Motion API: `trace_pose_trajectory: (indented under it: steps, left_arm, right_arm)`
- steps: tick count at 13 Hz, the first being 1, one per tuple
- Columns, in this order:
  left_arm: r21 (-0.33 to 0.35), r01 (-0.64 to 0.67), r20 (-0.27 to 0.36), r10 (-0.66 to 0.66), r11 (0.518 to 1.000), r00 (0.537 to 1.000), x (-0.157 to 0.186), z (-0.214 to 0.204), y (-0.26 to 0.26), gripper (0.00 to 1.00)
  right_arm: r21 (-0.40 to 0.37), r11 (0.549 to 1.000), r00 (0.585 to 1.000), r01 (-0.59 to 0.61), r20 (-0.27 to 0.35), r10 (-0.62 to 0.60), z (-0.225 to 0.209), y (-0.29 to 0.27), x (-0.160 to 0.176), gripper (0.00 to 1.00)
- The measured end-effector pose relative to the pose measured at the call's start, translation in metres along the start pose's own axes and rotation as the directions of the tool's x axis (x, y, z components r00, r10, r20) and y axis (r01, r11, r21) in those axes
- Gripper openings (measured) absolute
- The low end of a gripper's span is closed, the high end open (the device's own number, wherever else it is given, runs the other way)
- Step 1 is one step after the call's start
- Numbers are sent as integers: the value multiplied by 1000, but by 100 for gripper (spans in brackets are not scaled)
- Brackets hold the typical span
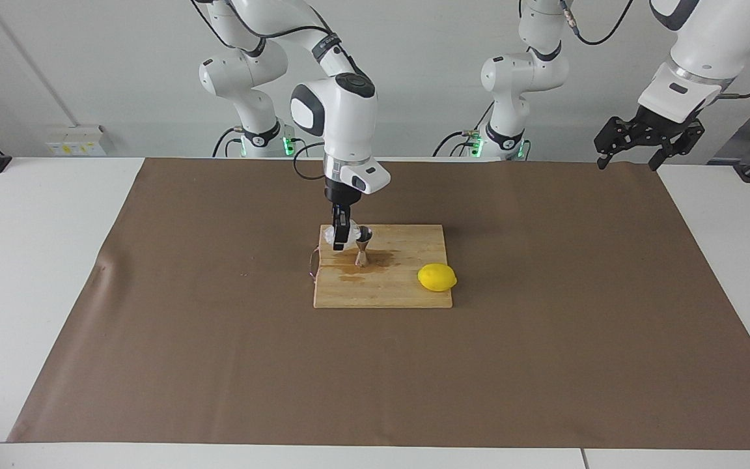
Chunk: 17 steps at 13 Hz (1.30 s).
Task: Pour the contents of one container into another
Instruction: 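Lift the white cup with the right gripper and carry it over the dark cup, then tilt the white cup with the right gripper to pour into the dark cup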
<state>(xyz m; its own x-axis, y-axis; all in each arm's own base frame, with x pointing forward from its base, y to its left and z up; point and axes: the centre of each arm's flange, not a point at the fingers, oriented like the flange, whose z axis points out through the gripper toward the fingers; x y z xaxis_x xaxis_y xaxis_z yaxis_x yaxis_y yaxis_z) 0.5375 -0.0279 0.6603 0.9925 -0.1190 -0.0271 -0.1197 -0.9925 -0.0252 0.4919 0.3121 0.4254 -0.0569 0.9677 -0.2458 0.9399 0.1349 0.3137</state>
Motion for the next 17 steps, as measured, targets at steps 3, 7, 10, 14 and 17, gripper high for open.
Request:
trace_pose_trajectory:
  steps: [3,7,10,14,17]
  left_arm:
    - [0,0,0,0,1000,1000,0,0,0,100]
    - [0,-2,0,2,1000,1000,0,0,1,100]
    - [0,-3,-1,3,1000,1000,0,0,2,100]
    - [0,-4,-1,4,1000,1000,0,0,2,100]
    - [0,-4,-2,4,1000,1000,0,0,2,100]
  right_arm:
    - [-33,999,1000,10,27,-10,-2,-12,5,51]
    - [-73,997,999,23,43,-20,-6,-21,11,51]
    - [-100,994,998,32,57,-26,-10,-24,15,51]
    - [-121,992,997,39,77,-30,-10,-26,13,51]
    - [-132,989,995,61,89,-49,-10,-29,15,51]
